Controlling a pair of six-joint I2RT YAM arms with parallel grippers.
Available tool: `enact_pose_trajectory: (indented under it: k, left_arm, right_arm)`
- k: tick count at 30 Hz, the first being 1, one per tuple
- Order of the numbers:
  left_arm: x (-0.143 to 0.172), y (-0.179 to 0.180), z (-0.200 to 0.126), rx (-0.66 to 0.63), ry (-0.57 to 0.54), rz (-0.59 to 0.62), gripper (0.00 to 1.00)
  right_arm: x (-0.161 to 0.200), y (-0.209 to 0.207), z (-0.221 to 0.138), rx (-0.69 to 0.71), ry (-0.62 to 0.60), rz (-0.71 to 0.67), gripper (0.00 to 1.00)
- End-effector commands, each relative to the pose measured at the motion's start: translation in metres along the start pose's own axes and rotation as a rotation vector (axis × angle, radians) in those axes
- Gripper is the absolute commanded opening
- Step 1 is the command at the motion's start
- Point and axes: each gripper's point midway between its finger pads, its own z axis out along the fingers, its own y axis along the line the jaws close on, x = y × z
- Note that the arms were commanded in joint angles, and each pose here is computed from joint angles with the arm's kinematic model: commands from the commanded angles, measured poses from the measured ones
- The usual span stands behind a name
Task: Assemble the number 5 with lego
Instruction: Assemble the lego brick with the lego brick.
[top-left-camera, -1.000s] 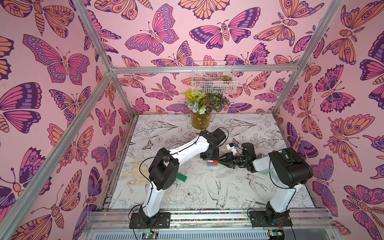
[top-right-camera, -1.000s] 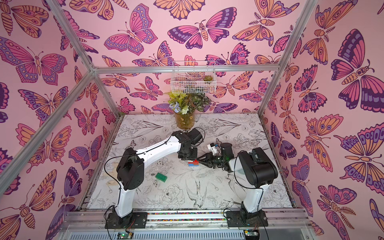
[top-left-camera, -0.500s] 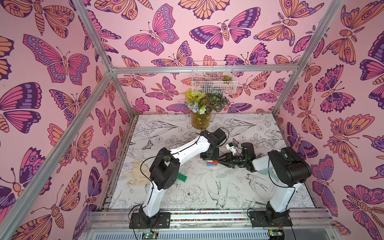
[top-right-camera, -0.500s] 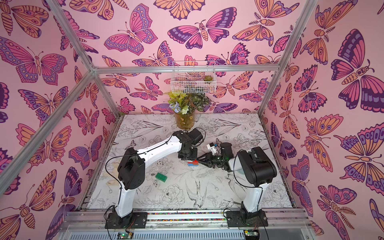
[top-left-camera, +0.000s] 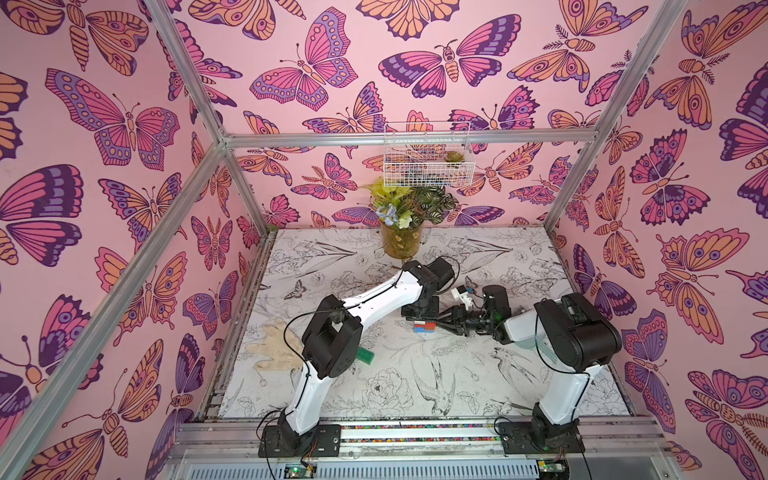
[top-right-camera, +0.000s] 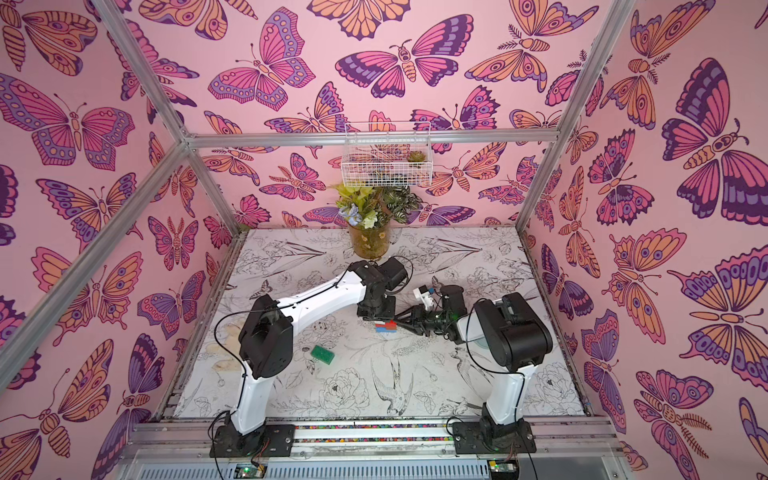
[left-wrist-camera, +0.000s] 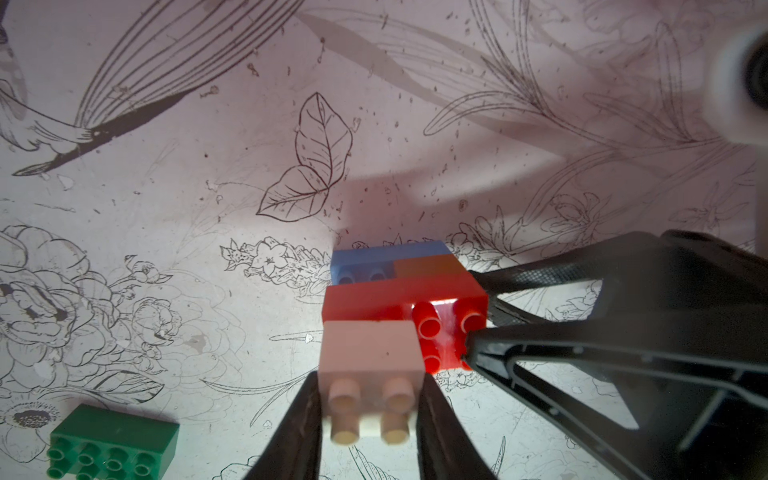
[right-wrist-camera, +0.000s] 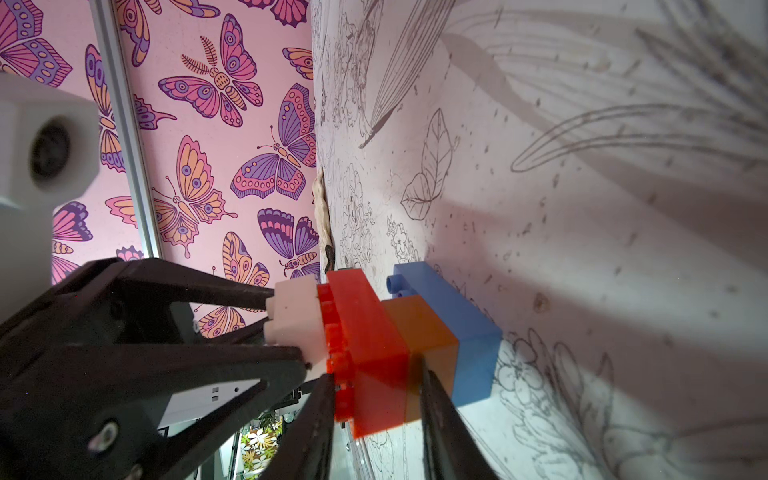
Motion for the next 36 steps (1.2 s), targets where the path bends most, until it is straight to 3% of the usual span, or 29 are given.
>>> enact_pose_trajectory:
  k: [1, 21, 36]
  left_arm:
    - [0.020, 0.008, 0.043, -0.055, 0.115, 0.001, 0.25]
    - [0.018, 0.005, 0.043, 0.011, 0.161, -0.071, 0.27]
    - [0.019, 0.005, 0.053, -0.009, 0.195, 0.067, 0.27]
  right_arm:
    - [0.014, -0.036, 0.007, 0.103, 0.017, 0.111, 0.35]
    - [0.016, -0.038, 0.008, 0.102, 0.022, 0.121, 0.34]
    - [0.016, -0.040, 0.009, 0.100, 0.027, 0.126, 0.34]
